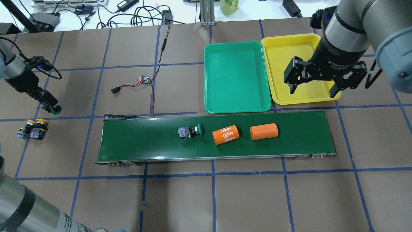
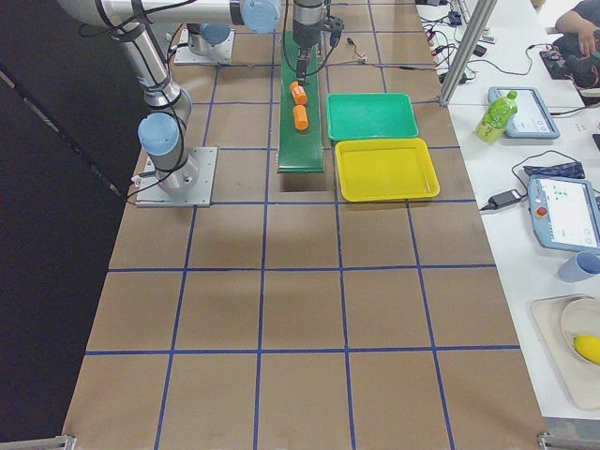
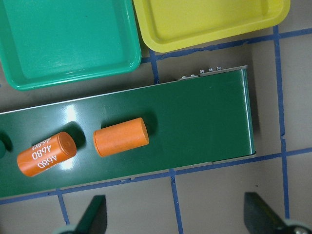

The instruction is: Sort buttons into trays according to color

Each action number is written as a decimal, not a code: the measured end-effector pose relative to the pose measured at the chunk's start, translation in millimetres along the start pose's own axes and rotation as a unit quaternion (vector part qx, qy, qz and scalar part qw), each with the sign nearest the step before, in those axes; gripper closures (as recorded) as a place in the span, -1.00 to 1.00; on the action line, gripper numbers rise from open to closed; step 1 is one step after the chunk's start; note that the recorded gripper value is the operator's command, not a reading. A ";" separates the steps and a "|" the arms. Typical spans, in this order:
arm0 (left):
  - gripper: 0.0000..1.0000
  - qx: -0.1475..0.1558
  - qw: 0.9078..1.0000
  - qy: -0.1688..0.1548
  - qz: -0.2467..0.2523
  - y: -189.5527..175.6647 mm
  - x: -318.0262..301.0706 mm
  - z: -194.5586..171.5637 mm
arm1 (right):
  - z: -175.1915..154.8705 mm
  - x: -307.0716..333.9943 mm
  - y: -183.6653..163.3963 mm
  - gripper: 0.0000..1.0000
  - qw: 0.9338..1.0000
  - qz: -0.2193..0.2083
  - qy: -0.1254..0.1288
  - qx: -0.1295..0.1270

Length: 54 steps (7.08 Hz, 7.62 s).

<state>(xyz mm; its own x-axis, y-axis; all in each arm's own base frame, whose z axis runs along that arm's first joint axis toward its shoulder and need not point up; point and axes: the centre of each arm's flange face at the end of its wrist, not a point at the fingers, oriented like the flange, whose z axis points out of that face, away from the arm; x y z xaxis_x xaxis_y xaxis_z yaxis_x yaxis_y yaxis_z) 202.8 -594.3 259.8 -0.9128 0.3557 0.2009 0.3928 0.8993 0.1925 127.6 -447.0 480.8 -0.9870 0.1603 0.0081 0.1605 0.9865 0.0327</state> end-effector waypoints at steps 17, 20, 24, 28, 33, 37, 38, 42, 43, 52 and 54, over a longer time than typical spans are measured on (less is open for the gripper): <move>-1.00 0.052 0.983 -0.037 -0.171 20.0 126.4 -6.6 | 27.0 -38.7 35.9 -1.00 0.894 0.448 -0.013 0.016; -1.00 0.065 0.985 -0.093 -0.128 92.4 -34.4 8.2 | 52.2 -44.4 35.3 -1.00 0.895 0.446 -0.020 0.015; -1.00 0.061 0.989 -0.099 -0.092 110.9 -114.6 40.6 | 80.3 -68.4 33.7 -1.00 0.891 0.454 -0.018 0.009; -1.00 0.055 0.990 -0.088 -0.093 110.1 -131.7 60.3 | 126.7 -127.9 14.7 -1.00 0.875 0.482 -0.039 0.028; -0.10 0.053 0.991 -0.081 -0.090 109.8 -136.0 70.7 | 193.9 -145.5 -3.7 -1.00 0.861 0.508 -0.022 0.011; 1.00 0.053 0.992 -0.082 -0.085 116.7 -138.9 66.9 | 224.6 -139.8 8.9 -1.00 0.861 0.508 0.004 -0.008; 1.00 0.054 0.991 -0.086 -0.084 118.9 -136.7 59.0 | 228.9 -139.3 9.4 -0.97 0.862 0.506 0.008 -0.010; 1.00 0.057 0.993 -0.086 -0.061 59.4 -18.4 -9.2 | 234.8 -138.4 11.5 1.00 0.864 0.503 0.017 -0.016; 1.00 0.066 0.994 -0.068 -0.050 33.4 41.2 -26.4 | 235.4 -137.8 12.4 1.00 0.865 0.501 0.017 -0.018; -1.00 0.049 0.984 -0.040 -0.169 -23.1 329.0 51.4 | 214.1 -173.6 -136.3 1.00 0.894 0.442 -0.055 0.055; -1.00 0.062 0.980 -0.055 -0.180 -20.1 315.9 33.5 | 248.4 -176.6 -155.4 -0.99 0.893 0.442 -0.046 0.069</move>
<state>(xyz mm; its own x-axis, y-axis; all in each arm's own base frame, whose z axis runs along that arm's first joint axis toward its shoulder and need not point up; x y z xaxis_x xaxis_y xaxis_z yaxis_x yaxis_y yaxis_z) -97.3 -491.6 287.2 -0.9989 0.0296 0.0362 0.0335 0.9931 0.1128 276.3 -620.2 226.0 -0.4723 0.8742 -0.1127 0.8814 0.4672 -0.0693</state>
